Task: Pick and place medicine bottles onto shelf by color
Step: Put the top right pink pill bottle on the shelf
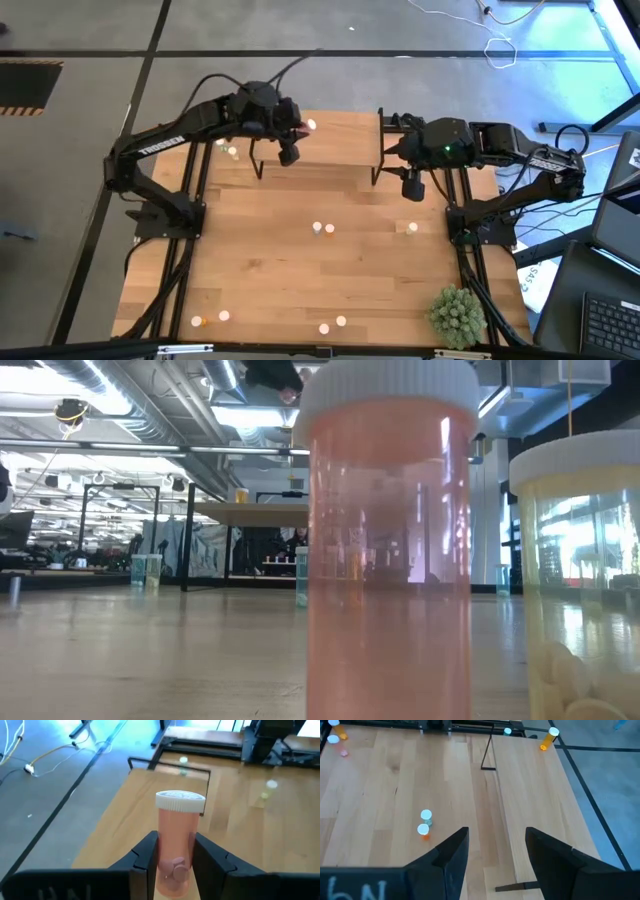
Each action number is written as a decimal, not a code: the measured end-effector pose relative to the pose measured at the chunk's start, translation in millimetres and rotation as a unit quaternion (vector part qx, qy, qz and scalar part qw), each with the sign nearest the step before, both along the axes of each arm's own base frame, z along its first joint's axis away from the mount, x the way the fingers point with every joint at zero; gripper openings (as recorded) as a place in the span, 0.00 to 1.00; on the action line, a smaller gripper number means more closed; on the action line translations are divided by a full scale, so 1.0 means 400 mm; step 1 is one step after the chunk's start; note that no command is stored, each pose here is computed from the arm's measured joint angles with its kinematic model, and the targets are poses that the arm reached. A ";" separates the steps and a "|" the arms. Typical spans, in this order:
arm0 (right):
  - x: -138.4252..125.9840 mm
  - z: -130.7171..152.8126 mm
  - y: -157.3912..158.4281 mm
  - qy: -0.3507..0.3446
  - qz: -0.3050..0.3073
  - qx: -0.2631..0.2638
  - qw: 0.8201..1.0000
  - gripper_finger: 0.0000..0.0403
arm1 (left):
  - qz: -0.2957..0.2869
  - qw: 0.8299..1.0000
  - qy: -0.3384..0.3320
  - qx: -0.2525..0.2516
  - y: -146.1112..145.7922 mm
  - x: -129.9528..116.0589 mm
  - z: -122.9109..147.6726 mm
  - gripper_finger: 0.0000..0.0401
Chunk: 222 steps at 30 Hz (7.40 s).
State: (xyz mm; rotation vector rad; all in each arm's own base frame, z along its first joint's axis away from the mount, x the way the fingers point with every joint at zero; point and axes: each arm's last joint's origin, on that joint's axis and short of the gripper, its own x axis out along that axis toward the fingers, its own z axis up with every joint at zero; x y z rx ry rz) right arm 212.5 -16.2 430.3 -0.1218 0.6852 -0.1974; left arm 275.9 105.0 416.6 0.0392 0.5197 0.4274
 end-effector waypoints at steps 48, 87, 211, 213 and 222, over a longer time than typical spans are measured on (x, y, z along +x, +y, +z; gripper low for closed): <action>0.048 0.026 -0.013 -0.080 -0.056 -0.046 0.994 0.49 | 0.317 0.917 -0.231 0.075 0.133 0.040 -0.366 0.22; 0.120 -0.019 -0.058 -0.043 -0.053 -0.052 0.996 0.49 | 0.325 0.921 -0.206 0.056 0.129 0.042 -0.470 0.22; 0.121 -0.020 -0.058 -0.042 -0.053 -0.052 0.996 0.49 | 0.308 0.933 -0.173 0.073 0.087 0.068 -0.488 0.33; 0.121 -0.020 -0.058 -0.042 -0.053 -0.052 0.996 0.49 | 0.311 0.932 -0.172 0.076 0.078 0.071 -0.488 0.33; 0.121 -0.020 -0.058 -0.042 -0.053 -0.052 0.996 0.49 | 0.312 0.931 -0.171 0.081 0.051 0.079 -0.486 0.33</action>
